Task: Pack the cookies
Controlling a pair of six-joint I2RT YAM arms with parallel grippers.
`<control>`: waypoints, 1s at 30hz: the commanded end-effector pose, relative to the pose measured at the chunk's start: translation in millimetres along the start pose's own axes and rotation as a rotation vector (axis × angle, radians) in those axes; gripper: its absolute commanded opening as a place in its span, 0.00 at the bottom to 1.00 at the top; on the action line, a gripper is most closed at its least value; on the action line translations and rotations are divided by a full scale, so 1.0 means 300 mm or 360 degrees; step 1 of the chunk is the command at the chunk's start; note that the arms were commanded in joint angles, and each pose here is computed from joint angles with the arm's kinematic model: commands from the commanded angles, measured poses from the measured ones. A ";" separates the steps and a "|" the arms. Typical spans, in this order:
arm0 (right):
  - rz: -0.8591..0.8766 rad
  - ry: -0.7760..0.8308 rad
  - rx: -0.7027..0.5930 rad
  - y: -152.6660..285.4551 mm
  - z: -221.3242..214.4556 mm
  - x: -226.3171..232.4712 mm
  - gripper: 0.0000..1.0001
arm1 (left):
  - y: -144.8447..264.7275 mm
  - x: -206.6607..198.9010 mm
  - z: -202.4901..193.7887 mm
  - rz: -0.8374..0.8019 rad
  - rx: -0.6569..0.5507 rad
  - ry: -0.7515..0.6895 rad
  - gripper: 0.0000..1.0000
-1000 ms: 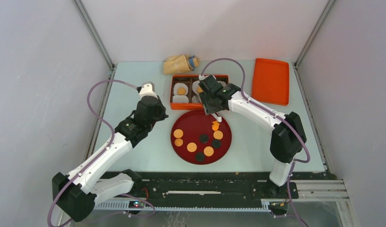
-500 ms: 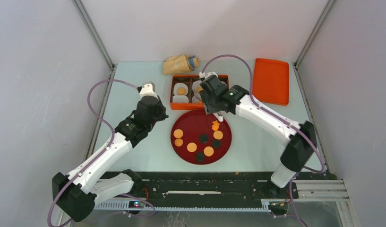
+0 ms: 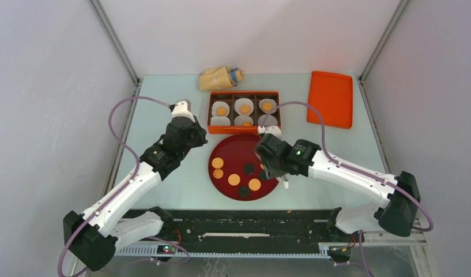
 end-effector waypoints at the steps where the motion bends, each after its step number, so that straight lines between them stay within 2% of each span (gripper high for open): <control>1: -0.0036 -0.0157 0.0003 0.012 -0.059 -0.012 0.52 | 0.017 -0.049 0.055 -0.0121 -0.0072 0.0065 0.00; 10: -0.0111 -0.0164 0.0078 -0.061 -0.115 -0.036 0.53 | 0.025 -0.045 0.057 -0.0124 -0.0086 0.0075 0.01; 18: -0.0047 -0.0196 0.0104 -0.122 -0.088 -0.021 0.51 | 0.026 -0.036 0.050 -0.0107 -0.0091 0.0075 0.01; 27: -0.0014 -0.0195 0.0060 -0.102 -0.048 -0.023 0.25 | 0.025 -0.032 0.049 -0.0099 -0.0092 0.0068 0.01; 30: -0.0003 -0.0199 -0.0007 -0.047 0.000 -0.028 0.22 | 0.027 -0.034 0.055 -0.0101 -0.0097 0.0068 0.01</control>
Point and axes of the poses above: each gripper's point midway between its finger pads, its own y axis back along the fingers, its own x axis along the line the jaws close on, z = x × y, the point moved 6 cm from there along y, back along the fingers, and after that the axes turned 3 degrees about y, right-handed, at the moved point
